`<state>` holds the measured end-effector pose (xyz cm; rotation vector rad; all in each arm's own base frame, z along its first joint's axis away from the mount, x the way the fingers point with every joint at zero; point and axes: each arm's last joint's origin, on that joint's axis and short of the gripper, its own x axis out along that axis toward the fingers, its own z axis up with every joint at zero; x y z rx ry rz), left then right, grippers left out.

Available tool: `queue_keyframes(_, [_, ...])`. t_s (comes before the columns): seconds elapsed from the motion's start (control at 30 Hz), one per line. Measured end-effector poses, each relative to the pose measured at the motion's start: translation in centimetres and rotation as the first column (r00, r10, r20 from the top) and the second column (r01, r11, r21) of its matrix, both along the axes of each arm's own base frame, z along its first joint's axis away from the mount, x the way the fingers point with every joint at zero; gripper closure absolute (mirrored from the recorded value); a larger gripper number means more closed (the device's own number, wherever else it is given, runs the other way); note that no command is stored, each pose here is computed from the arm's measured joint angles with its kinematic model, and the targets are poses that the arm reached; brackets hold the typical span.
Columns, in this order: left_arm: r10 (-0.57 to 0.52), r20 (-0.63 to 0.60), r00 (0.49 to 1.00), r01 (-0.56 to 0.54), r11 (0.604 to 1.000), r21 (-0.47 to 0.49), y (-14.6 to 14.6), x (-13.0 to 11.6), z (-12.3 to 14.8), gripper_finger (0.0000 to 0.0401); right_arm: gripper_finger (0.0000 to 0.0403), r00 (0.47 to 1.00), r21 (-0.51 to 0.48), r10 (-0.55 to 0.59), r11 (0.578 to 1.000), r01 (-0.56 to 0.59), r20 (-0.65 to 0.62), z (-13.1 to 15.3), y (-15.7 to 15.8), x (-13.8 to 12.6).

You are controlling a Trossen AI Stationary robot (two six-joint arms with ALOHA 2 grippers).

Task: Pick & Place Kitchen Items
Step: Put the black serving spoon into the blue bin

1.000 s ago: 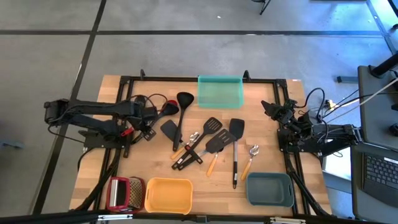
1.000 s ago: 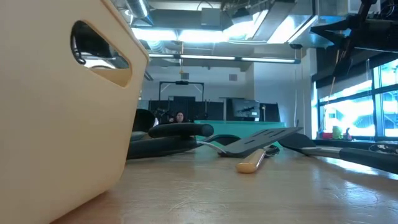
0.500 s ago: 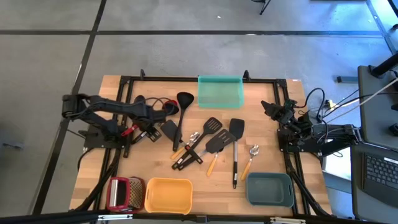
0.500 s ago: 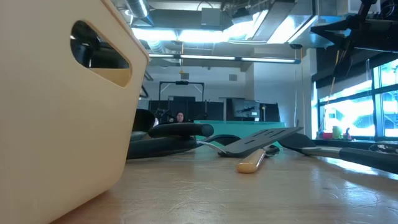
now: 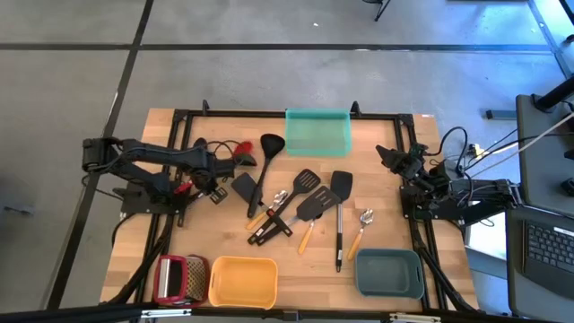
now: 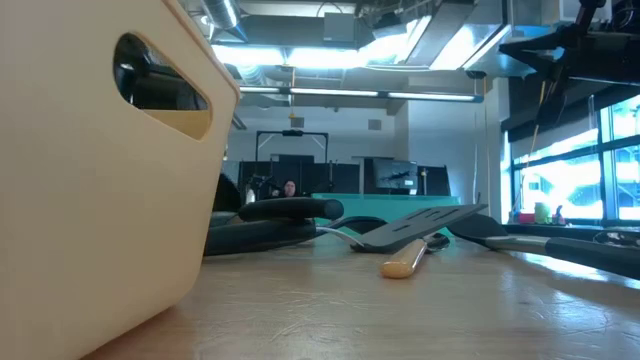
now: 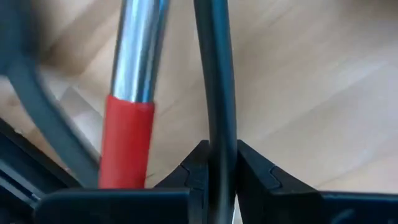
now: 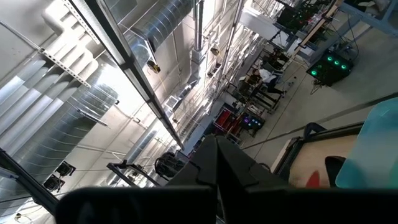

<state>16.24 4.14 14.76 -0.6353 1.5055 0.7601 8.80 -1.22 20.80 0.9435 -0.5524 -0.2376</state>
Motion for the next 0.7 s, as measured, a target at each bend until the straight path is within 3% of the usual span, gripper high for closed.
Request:
queue_keyframes(0.2, [0.065,0.075,0.995,-0.065,0.998,-0.002,-0.4,-1.6,2.3,0.0363,0.0402,1.0,0.0,0.0,1.0,0.0,-0.007,-0.1,0.0,0.0])
queue_keyframes(0.37, [0.084,0.26,0.962,-0.071,0.996,-0.062,-0.9,-2.3,4.7,0.0363,0.0402,1.0,0.0,0.0,1.0,0.0,-0.011,-0.1,0.0,0.0])
queue_keyframes(0.5, [0.066,0.408,0.911,-0.033,0.996,-0.087,-1.1,-2.5,6.7,0.0363,0.0402,1.0,0.0,0.0,1.0,0.0,-0.012,-0.1,0.0,0.0])
queue_keyframes(0.7, [0.075,0.648,0.758,0.049,0.984,-0.172,-1.3,-1.3,9.1,0.0363,0.0402,1.0,0.0,0.0,1.0,0.0,-0.012,-0.1,0.0,0.0])
